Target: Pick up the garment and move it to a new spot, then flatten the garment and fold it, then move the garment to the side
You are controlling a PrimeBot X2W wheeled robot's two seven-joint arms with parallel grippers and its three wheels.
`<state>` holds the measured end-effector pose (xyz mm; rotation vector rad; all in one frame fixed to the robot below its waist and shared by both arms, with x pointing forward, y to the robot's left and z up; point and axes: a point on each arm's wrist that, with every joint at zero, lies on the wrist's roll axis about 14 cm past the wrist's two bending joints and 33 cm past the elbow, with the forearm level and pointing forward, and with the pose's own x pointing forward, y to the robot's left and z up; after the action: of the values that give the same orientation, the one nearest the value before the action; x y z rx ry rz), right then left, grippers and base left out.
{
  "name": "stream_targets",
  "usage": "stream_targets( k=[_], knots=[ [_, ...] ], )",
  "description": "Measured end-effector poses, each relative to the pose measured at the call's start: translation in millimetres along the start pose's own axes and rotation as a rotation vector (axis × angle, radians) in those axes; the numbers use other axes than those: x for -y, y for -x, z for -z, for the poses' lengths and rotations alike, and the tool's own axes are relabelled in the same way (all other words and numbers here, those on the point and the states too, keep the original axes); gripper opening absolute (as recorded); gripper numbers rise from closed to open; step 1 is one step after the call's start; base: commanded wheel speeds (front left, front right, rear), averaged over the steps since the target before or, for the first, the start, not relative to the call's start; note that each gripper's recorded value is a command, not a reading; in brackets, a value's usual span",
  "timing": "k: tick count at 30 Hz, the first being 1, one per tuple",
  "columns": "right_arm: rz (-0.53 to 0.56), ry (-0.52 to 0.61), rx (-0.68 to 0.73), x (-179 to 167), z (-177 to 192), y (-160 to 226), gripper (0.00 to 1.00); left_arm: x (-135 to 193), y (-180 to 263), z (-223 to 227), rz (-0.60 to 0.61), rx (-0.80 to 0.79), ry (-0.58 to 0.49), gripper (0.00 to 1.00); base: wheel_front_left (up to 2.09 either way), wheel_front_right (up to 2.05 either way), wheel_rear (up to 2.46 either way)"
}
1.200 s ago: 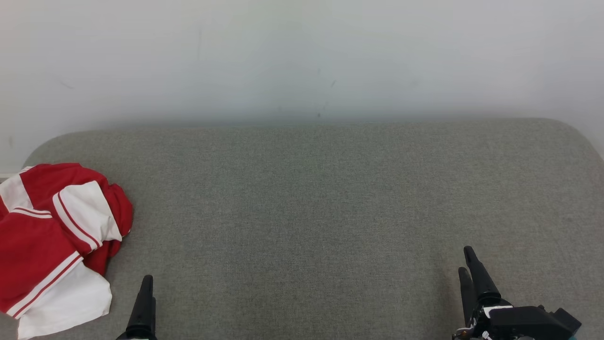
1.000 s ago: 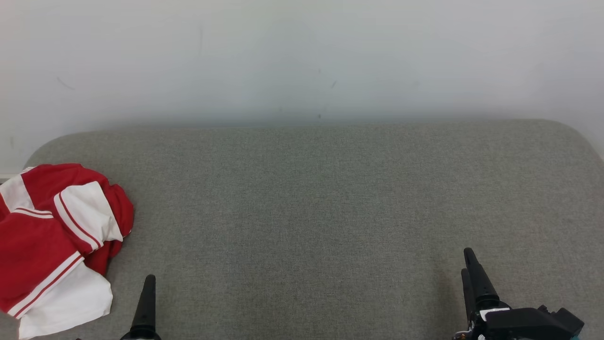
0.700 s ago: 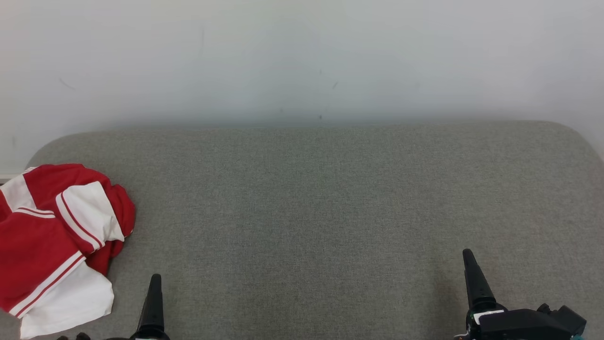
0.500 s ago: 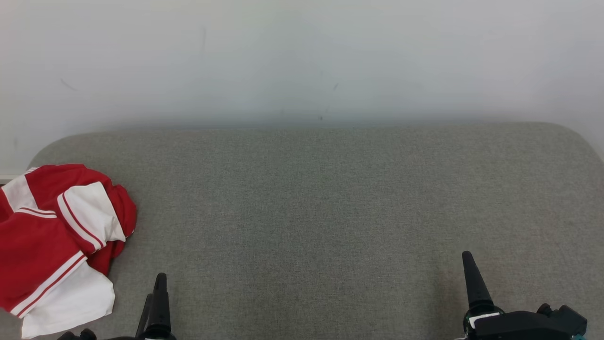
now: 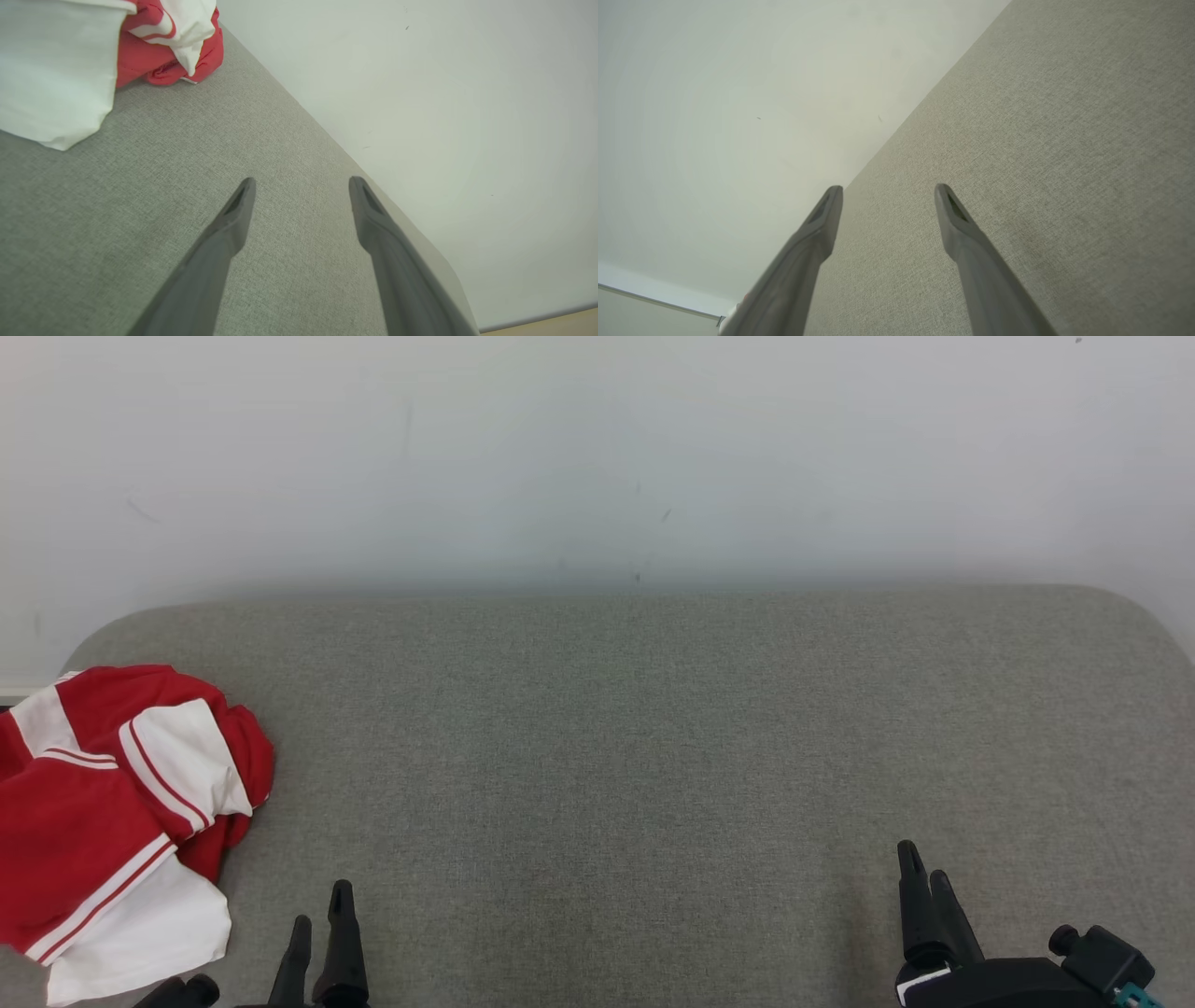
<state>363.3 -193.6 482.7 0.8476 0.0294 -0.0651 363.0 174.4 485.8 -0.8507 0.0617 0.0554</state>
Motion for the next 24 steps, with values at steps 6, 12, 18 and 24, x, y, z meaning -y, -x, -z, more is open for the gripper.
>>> stream_targets(
  k=[6, 12, 18, 24],
  knots=[
    [-0.009, 0.083, -0.007, -1.1, 2.5, 1.2, 1.00, 1.4, 0.5, -1.5, 0.000, 0.011, -0.096, 1.00, 0.00, 0.00, 0.00],
    [-0.019, 0.154, -0.001, -2.5, 2.4, 1.2, 1.00, 2.2, 2.1, -1.7, 0.007, 0.020, -0.213, 1.00, 0.00, 0.00, 0.00],
    [-0.025, 0.238, -0.004, -1.4, 4.5, 2.5, 1.00, 4.1, 4.3, 4.0, 0.024, 0.011, -0.324, 1.00, 0.00, 0.00, 0.00],
    [-0.021, 0.310, -0.005, 2.3, 5.1, 3.5, 1.00, 6.3, 5.3, 5.8, 0.038, 0.016, -0.406, 1.00, 0.00, 0.00, 0.00]
  ],
)
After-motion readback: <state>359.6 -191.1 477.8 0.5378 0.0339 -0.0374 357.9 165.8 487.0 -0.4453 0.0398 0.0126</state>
